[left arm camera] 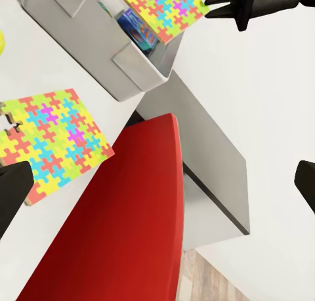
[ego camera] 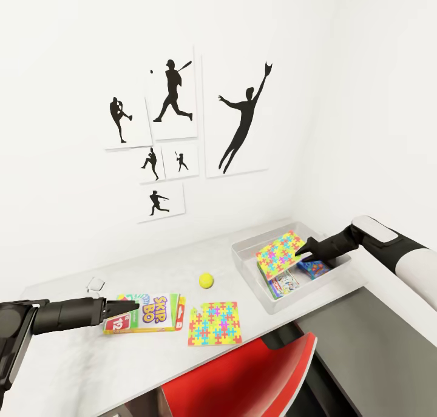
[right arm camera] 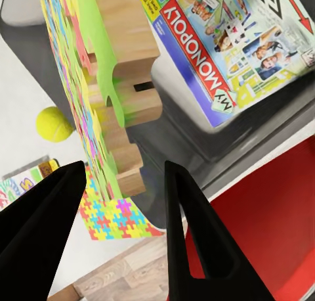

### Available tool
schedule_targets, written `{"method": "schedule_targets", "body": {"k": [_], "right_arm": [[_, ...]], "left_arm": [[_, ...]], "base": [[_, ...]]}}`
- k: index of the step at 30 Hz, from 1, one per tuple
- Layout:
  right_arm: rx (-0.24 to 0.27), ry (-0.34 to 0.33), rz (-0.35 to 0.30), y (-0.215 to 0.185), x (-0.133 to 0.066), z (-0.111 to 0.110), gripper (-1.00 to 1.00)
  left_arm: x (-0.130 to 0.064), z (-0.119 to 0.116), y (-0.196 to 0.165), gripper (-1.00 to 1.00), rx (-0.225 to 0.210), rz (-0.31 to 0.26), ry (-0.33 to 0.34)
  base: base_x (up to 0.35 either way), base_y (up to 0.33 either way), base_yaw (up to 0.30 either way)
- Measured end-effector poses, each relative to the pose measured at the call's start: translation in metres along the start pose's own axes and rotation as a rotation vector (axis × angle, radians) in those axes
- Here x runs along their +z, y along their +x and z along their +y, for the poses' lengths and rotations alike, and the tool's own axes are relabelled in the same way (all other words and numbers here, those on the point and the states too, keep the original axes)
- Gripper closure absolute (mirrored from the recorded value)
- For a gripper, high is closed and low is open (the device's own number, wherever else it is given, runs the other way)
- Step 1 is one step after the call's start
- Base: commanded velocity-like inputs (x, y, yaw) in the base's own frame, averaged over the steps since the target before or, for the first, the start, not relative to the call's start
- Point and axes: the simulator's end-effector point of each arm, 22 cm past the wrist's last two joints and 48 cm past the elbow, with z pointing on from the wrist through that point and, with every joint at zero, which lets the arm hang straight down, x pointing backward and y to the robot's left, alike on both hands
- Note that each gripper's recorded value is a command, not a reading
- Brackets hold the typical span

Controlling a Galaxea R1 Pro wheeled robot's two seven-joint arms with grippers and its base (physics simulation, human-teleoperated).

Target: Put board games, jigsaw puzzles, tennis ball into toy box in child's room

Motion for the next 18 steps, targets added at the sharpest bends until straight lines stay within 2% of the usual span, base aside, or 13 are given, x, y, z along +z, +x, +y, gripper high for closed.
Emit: {"method": "schedule_targets", "body": {"k": [18], "right_arm": [[0.0, -0.001, -0.002, -0.0008, -0.0007, 0.0007, 1.0]], "left_arm": [[-0.0001, 0.0001, -0.0001, -1.0, 0.0, 0.0, 0.0]], "base": [[0.0, 0.0, 0.0]]}}
